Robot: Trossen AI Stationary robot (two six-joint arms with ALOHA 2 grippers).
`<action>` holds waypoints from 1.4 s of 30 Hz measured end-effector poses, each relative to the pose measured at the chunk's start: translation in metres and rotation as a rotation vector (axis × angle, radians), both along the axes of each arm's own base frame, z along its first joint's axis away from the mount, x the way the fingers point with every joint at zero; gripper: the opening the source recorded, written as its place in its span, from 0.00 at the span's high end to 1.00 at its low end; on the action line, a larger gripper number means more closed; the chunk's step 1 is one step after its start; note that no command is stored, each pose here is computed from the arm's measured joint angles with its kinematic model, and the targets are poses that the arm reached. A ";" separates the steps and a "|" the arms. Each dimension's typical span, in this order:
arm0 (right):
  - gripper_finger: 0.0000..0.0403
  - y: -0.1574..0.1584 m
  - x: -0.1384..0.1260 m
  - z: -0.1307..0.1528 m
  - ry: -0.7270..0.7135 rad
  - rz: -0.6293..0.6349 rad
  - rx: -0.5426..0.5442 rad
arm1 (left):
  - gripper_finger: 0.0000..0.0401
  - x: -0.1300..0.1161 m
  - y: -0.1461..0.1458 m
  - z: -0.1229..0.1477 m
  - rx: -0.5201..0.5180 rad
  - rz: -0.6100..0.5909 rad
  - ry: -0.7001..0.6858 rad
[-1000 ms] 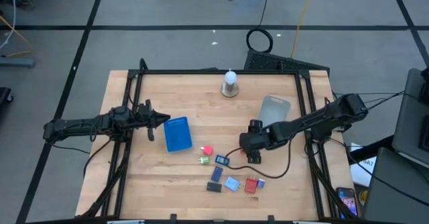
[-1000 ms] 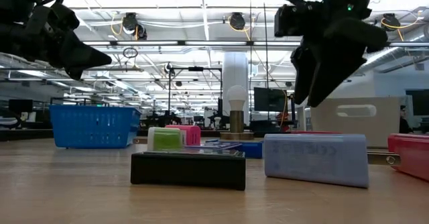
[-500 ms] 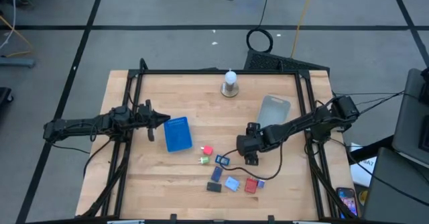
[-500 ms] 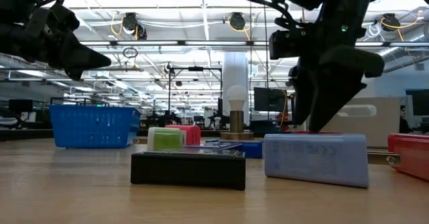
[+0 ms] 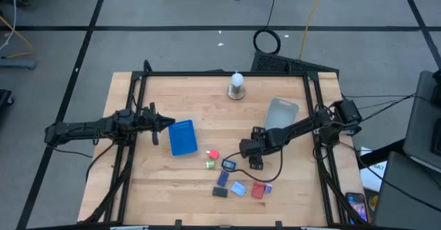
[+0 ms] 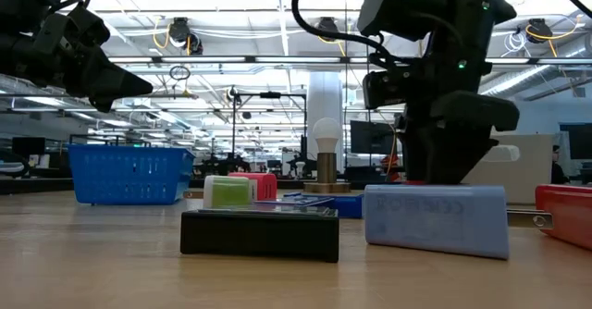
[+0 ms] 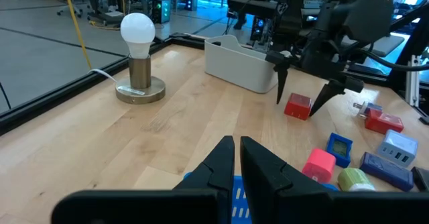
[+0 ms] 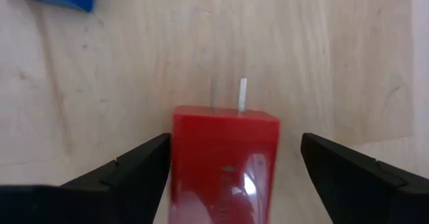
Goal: Pick & Place Office items
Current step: Put the top red charger adapter into the gray bin
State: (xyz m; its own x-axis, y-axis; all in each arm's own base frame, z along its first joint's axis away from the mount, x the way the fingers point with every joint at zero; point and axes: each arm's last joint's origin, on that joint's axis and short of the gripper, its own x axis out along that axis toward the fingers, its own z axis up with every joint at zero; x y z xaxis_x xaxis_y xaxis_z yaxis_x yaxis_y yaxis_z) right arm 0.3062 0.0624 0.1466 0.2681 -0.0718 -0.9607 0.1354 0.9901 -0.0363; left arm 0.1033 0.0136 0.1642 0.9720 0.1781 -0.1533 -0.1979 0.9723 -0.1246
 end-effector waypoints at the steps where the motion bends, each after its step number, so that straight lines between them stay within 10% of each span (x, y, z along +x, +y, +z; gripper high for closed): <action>1: 0.22 -0.001 0.000 0.000 0.001 -0.002 0.000 | 0.94 0.000 0.000 0.000 0.000 0.000 0.000; 9: 0.50 -0.002 0.001 0.004 -0.015 -0.001 0.037 | 0.94 0.000 0.000 0.000 0.000 0.000 0.000; 19: 0.50 -0.004 -0.010 0.055 -0.202 0.022 0.090 | 0.94 0.000 0.000 0.000 0.000 0.000 0.000; 30: 0.50 -0.016 -0.064 0.143 -0.738 0.165 0.056 | 0.94 0.000 0.000 0.000 0.010 -0.001 0.003; 42: 0.50 -0.041 -0.147 0.123 -1.071 0.108 -0.034 | 0.94 0.001 0.000 0.005 0.038 0.007 -0.048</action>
